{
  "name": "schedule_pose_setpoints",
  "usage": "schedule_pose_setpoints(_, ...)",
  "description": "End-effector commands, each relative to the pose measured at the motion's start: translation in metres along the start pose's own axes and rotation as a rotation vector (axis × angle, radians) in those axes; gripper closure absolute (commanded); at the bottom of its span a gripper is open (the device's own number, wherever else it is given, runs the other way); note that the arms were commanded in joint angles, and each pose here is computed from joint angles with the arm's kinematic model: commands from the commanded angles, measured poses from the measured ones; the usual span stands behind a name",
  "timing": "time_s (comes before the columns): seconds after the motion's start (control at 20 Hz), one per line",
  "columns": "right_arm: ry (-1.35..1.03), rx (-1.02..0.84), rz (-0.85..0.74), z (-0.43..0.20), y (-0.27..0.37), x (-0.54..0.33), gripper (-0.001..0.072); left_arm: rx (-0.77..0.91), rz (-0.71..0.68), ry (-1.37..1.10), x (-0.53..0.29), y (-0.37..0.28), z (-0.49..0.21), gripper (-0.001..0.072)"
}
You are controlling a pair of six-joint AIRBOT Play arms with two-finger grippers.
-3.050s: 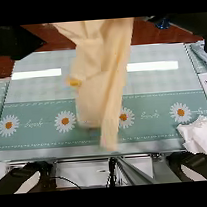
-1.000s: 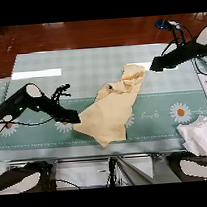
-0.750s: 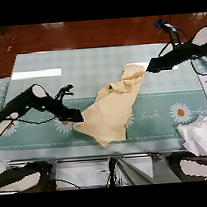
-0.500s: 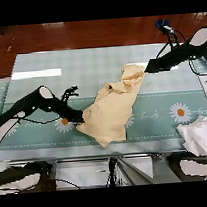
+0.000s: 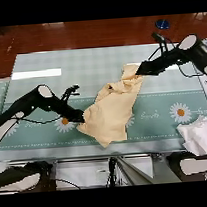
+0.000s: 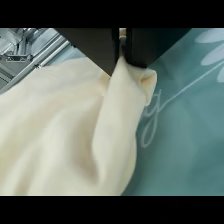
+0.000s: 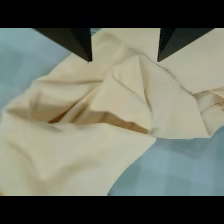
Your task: Fold the shirts.
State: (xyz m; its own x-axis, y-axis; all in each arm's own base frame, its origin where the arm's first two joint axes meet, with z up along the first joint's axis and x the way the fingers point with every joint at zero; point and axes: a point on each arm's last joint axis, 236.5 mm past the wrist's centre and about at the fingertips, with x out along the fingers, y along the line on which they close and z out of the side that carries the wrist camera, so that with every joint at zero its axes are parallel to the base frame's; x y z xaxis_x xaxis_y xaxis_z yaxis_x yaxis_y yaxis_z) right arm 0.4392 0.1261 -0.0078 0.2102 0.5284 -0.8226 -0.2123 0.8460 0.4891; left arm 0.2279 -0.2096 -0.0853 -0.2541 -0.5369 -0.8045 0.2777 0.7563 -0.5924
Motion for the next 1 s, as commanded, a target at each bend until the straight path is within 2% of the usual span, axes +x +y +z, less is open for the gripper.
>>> schedule_pose_setpoints(0.0,0.076,0.076,0.097,-0.013,0.002,0.033,0.022,0.025,-0.004,-0.02,-0.01,-0.009,0.001,0.0679)
schedule_pose_setpoints(0.65,0.158,0.16,0.095,-0.03,-0.001,0.078,0.0221,0.072,0.001,-0.053,-0.02,-0.016,0.004,0.0678)
schedule_pose_setpoints(0.7,0.177,0.157,0.094,-0.034,0.004,0.092,0.0259,0.072,0.001,-0.053,-0.02,-0.016,0.004,0.0678)
schedule_pose_setpoints(0.8,0.171,0.132,0.095,-0.034,0.015,0.107,0.0681,0.077,0.002,-0.059,-0.021,-0.017,0.004,0.0679)
schedule_pose_setpoints(0.95,0.041,0.096,0.239,0.0,0.06,0.074,0.0682,0.142,0.039,-0.125,-0.054,-0.022,0.015,0.0681)
